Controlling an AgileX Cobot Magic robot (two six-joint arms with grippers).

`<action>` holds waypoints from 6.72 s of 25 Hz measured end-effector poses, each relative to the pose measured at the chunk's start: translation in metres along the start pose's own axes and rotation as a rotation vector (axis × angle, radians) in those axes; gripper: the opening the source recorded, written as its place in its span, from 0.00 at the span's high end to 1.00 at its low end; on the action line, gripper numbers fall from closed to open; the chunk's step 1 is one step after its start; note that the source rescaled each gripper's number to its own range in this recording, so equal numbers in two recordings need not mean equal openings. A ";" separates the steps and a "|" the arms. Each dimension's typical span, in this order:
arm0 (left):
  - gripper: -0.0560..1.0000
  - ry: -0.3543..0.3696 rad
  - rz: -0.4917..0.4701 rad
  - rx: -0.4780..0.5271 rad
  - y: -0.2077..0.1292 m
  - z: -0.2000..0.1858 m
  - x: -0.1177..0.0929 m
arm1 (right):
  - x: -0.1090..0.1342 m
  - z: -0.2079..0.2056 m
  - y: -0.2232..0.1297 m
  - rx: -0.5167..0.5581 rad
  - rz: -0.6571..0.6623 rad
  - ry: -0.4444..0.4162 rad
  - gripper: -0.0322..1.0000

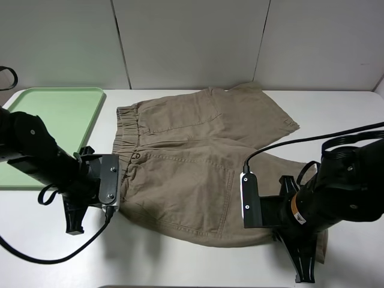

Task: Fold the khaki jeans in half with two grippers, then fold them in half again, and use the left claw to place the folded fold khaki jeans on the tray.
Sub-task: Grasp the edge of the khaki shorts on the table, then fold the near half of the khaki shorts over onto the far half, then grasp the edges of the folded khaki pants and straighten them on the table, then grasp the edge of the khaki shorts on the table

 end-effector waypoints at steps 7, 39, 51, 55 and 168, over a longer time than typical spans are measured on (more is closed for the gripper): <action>0.91 0.048 -0.016 -0.050 0.009 -0.020 0.004 | -0.006 -0.003 0.003 0.016 0.045 -0.006 0.97; 0.92 0.555 -0.239 -0.366 0.048 -0.131 0.048 | -0.076 -0.134 0.025 -0.295 0.024 -0.515 0.97; 0.92 0.766 -0.310 -0.407 0.043 -0.152 0.073 | -0.147 -0.185 0.030 -0.446 0.281 -0.758 0.97; 0.92 0.710 -0.352 -0.426 0.046 -0.148 0.067 | -0.146 -0.197 0.028 -0.472 0.299 -0.783 0.97; 0.18 1.452 -0.728 -0.438 -0.031 -0.210 0.120 | -0.215 -0.168 0.065 -0.728 0.374 -0.609 0.07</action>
Point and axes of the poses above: a point on each arm's last joint axis where the gripper is mounted, z pointing out along that axis toward the gripper, x along the wrist's bending axis when the last joint is at zero, y = z × x, the point moved 6 cm from there along z, pointing out along that axis toward the gripper, and after that the axes turned 2 degrees about z, right-handed, at the moved point
